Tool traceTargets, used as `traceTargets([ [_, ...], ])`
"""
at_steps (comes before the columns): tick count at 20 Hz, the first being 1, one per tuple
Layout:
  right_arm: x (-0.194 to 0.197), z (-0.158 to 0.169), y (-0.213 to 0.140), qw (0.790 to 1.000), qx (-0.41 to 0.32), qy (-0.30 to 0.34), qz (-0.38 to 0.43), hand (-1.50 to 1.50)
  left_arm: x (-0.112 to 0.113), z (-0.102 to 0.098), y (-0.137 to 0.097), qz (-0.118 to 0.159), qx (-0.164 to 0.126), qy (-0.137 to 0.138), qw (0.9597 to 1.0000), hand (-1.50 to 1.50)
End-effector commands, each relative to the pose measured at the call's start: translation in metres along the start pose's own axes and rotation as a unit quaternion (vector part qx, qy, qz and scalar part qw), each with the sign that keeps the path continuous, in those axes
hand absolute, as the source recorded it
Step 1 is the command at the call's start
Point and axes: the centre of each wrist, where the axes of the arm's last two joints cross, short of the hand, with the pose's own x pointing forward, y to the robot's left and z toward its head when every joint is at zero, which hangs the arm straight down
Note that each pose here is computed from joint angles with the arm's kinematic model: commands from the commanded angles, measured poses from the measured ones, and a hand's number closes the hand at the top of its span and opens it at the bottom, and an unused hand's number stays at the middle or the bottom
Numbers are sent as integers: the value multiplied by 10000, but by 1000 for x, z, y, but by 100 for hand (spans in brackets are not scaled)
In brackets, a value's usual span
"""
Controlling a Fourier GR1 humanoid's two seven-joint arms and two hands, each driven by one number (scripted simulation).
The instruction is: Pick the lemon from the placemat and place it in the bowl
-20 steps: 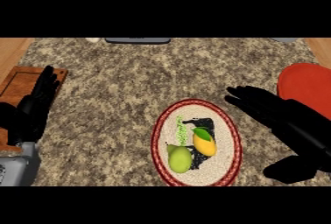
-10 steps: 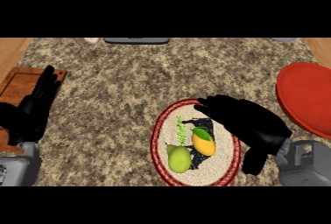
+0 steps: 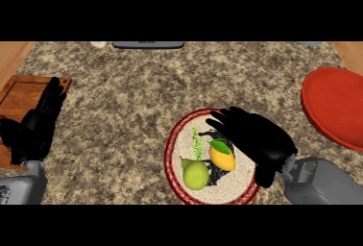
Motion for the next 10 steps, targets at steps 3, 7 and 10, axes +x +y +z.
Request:
traceTargets([
  [3,-2,-13,29,9988,-370,-73,300,-150,4,-5,13,31,16,-70,10000,0],
  [7,-9,-6,41,9998,-150,15,118,-150,6,-3,8,3,31,-2,10000,0],
  [10,4,-20,53,9999,77,-34,80,-150,-8,-18,1,-63,29,12,10000,0],
])
